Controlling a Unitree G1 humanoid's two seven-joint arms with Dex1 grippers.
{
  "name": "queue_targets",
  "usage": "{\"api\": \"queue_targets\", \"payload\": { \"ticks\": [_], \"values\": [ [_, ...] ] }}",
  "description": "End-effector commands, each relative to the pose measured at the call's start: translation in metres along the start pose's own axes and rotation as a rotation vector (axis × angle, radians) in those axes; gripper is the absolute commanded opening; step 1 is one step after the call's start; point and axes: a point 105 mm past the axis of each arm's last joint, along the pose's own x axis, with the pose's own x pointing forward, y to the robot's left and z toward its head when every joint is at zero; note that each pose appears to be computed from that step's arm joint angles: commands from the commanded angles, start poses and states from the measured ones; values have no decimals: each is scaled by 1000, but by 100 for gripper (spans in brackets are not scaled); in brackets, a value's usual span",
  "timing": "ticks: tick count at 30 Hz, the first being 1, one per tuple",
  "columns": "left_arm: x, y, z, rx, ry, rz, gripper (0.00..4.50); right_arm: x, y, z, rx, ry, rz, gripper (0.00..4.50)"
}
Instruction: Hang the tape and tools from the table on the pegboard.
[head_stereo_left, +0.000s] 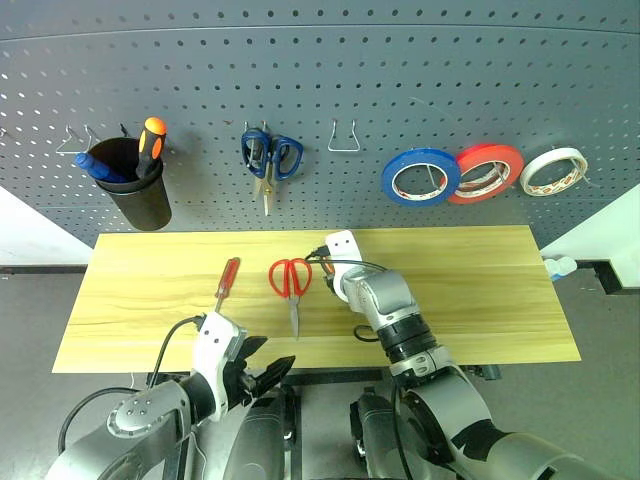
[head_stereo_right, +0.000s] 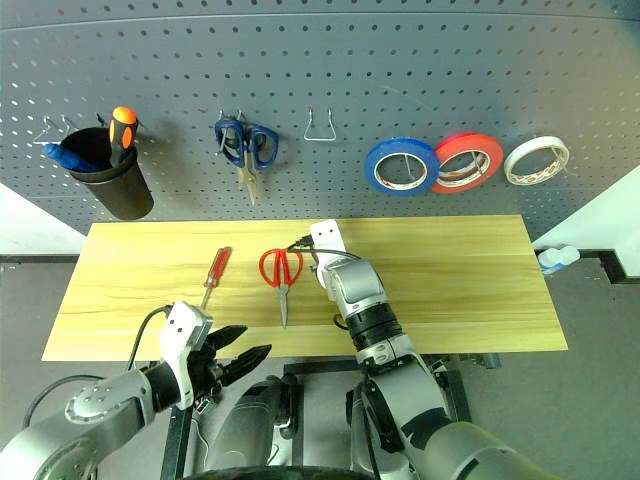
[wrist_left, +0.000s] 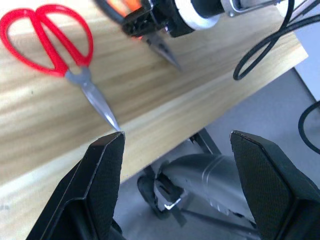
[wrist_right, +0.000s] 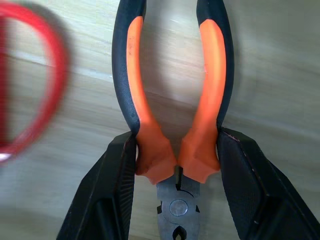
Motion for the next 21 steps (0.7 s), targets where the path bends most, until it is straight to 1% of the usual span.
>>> {"api": "queue_targets", "payload": {
  "ticks": [1, 6, 11, 13, 21],
  "values": [
    [5, 4, 6, 31, -27, -11, 351, -19, 18, 25, 8, -111, 109, 206],
    [18, 14, 17, 71, -60, -27, 351, -34, 4, 21, -15, -128, 108, 206],
    [35, 29, 29, 115, -88, -51, 351, -44, -18, 9, -40, -123, 80, 206],
    [40, 33, 37, 147, -105, -62, 351, -51, -28, 3, -51, -123, 79, 206],
    [59, 51, 63, 229, -152, -98, 351, -75, -45, -18, -140, -151, 146, 206]
  ]
}}
